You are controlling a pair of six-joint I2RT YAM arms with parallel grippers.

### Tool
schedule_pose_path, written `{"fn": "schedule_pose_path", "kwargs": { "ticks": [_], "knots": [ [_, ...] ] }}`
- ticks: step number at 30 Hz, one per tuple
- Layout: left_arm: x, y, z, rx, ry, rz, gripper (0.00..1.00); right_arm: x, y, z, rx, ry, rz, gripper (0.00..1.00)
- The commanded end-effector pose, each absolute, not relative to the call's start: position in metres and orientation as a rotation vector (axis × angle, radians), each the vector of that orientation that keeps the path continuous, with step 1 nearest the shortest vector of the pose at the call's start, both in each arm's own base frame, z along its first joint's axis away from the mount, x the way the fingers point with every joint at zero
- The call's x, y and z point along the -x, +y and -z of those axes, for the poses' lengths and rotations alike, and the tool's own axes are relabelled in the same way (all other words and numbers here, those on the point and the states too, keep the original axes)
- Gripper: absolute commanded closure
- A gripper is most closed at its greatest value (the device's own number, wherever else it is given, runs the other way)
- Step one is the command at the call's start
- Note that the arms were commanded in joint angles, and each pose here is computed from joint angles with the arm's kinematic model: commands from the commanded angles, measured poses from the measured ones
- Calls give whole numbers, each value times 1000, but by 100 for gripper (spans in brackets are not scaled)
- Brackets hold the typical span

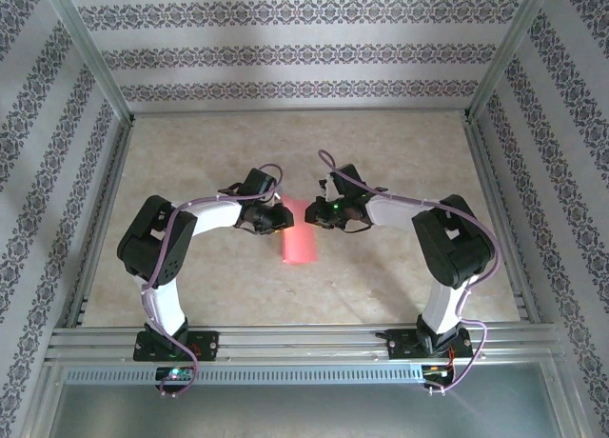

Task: Fold a paper plane with a square sheet of paper (pick it up from the middle)
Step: First fold the square sheet of paper in half at the center of the table, then hold the square sheet of paper at the center of the table.

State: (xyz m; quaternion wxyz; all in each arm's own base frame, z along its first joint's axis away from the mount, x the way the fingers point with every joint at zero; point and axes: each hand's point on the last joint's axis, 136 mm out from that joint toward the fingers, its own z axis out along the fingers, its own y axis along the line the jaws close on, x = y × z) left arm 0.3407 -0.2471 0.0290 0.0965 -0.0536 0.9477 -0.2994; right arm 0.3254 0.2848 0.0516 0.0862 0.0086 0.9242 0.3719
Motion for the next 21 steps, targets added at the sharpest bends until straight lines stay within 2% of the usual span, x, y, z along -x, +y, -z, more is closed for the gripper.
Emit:
{"fn": "schedule_pose_path", "kwargs": {
  "ticks": [1,14,19,21],
  "knots": [
    [-344,-241,-26,109,2830,828,76,-321,283,-37,-1,2826,-1006,86],
    [-339,-247,-19,-87,2891,836,76,-313,279,-13,-29,2911,-911,87],
    [-342,-246,-27,-92,2879,817,74,-307,277,-1,-55,2952,-861,86],
    [-345,-242,-33,-65,2871,785,70,-305,275,4,-81,2971,-828,86]
  ]
}}
